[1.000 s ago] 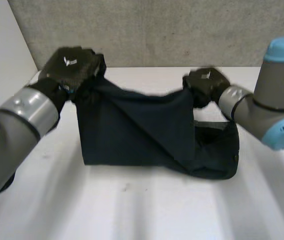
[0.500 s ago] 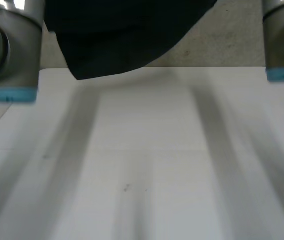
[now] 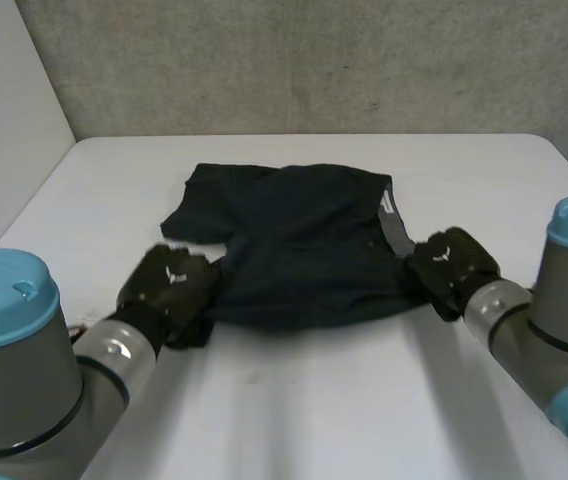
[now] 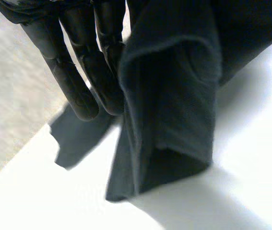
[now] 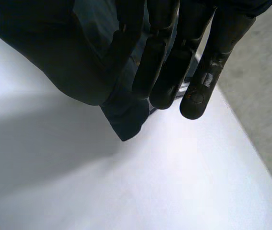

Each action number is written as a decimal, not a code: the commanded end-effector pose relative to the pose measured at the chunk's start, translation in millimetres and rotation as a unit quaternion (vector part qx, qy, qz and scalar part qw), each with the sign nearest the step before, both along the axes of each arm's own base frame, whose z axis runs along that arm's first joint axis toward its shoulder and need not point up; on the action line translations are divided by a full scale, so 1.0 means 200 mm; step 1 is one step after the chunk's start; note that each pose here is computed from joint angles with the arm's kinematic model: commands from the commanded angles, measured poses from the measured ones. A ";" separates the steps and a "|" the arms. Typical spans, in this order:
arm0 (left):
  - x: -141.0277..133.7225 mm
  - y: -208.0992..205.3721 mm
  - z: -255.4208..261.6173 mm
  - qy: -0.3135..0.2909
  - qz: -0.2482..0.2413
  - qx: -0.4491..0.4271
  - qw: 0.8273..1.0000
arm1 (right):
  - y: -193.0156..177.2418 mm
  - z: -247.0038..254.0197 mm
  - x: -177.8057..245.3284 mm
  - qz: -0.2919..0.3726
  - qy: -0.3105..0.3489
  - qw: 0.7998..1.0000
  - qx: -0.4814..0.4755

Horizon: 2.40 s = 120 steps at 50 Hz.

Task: Fold the shorts.

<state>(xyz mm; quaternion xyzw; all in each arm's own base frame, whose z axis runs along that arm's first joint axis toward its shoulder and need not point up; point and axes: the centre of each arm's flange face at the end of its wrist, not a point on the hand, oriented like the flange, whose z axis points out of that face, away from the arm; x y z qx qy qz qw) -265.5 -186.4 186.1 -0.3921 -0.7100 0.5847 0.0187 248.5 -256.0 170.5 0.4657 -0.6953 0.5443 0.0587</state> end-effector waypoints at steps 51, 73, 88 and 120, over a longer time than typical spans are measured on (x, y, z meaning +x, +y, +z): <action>-0.06 0.08 0.44 0.118 -0.002 -0.013 0.993 | 0.37 -0.11 -0.04 -0.005 -0.282 0.939 0.198; 0.02 0.11 0.48 0.082 0.006 -0.003 0.997 | 0.17 0.41 -0.05 0.025 -0.153 0.983 -0.099; 0.09 0.17 0.39 -0.021 -0.006 0.028 0.999 | 0.33 0.71 -0.13 0.049 -0.014 0.998 -0.034; -0.16 -0.58 1.29 0.183 0.085 -0.463 0.863 | -0.34 1.36 0.15 -0.025 -0.268 0.853 -0.448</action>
